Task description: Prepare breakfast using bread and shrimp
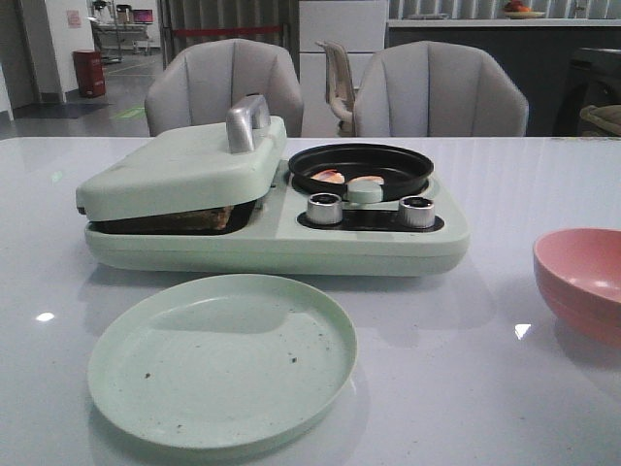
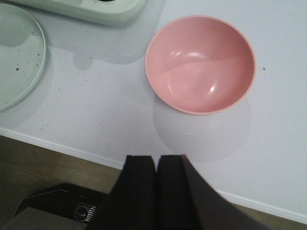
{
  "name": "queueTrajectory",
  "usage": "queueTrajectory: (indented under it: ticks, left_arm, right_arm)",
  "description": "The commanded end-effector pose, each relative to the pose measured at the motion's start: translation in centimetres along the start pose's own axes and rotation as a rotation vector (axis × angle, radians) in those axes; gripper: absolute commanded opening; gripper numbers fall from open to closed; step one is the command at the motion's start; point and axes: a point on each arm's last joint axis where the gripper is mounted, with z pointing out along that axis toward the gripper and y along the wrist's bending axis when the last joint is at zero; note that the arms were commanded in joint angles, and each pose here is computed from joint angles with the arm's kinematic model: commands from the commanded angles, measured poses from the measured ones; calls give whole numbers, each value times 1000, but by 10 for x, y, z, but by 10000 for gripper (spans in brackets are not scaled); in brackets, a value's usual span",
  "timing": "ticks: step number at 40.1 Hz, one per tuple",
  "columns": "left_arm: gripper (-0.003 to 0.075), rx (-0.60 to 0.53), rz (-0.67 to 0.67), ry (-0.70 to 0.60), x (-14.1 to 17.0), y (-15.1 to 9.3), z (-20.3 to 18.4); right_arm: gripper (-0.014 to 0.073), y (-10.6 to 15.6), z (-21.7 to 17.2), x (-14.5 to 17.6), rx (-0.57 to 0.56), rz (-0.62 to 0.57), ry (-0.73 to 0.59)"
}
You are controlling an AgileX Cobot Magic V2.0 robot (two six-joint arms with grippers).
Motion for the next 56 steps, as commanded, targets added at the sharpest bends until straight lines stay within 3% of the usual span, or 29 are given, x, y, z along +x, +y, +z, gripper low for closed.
queueTrajectory:
  ticks: [1, 44, 48, 56]
  left_arm:
    - [101, 2, 0, -108, -7, 0, -2]
    - [101, 2, 0, -108, -7, 0, -2]
    - [101, 2, 0, -108, -7, 0, -2]
    - [101, 2, 0, -108, -7, 0, -2]
  right_arm:
    - [34, 0, -7, -12, 2, -7, -92]
    - [34, 0, -7, -11, 7, -17, -98]
    - [34, -2, -9, -7, 25, -37, -192]
    - [34, -3, -10, 23, 35, -57, -551]
